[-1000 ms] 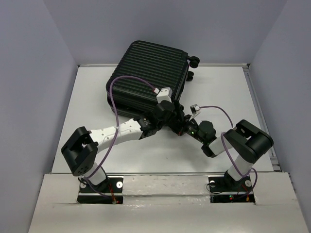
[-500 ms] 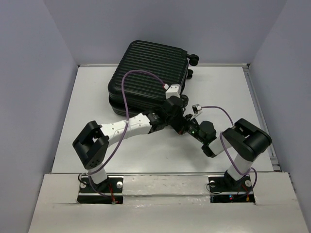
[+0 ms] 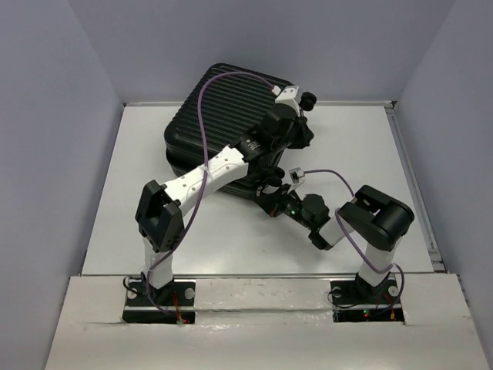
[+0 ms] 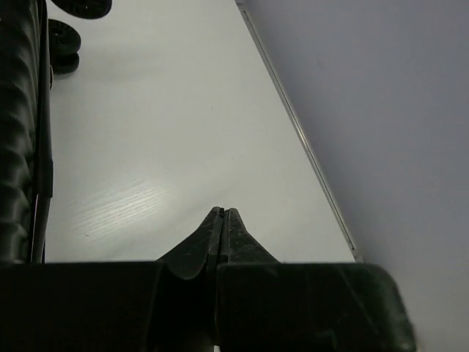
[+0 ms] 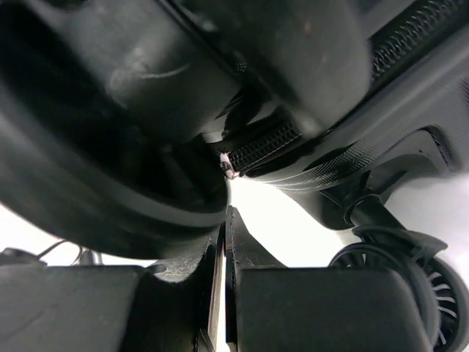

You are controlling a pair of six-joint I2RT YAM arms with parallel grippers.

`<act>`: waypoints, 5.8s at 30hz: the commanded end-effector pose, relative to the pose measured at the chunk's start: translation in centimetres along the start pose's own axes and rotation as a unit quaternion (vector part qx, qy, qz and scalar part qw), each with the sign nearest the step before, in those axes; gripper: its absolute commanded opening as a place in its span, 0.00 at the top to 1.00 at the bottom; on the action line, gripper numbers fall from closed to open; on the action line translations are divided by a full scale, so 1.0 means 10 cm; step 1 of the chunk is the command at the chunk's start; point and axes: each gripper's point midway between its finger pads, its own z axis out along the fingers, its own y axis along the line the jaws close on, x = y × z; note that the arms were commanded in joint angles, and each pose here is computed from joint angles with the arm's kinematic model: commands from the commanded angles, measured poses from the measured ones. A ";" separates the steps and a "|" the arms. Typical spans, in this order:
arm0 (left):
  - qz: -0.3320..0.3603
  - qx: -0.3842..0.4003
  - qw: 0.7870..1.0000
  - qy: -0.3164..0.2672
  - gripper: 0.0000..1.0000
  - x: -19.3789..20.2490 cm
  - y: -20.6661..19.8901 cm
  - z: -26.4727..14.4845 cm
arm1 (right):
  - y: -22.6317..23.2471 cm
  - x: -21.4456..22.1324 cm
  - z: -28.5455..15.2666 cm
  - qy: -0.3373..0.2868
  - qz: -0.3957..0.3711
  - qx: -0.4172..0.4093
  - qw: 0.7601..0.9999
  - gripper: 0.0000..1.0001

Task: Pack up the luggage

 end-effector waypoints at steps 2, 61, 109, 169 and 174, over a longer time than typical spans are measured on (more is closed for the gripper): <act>-0.026 0.065 0.997 0.043 0.94 -0.02 -0.12 0.06 | 0.51 -0.42 0.01 -0.103 -0.027 -0.093 0.990 0.93; -0.159 0.029 0.980 -0.117 0.49 0.23 0.17 -0.40 | 0.20 -0.42 -0.57 -0.109 -0.085 -0.017 0.990 0.93; -0.146 0.297 0.944 0.013 0.94 -0.35 -1.72 -0.53 | 1.45 0.08 -0.14 0.012 -0.040 -0.284 0.958 0.93; -0.084 -0.130 0.983 -0.101 0.01 -0.57 2.64 -2.16 | -0.46 -1.56 -0.40 0.014 -0.138 0.333 0.933 0.38; -0.079 -0.132 0.984 -0.095 0.01 -0.50 2.66 -2.15 | -0.50 -1.62 -0.40 0.000 -0.141 0.344 0.929 0.42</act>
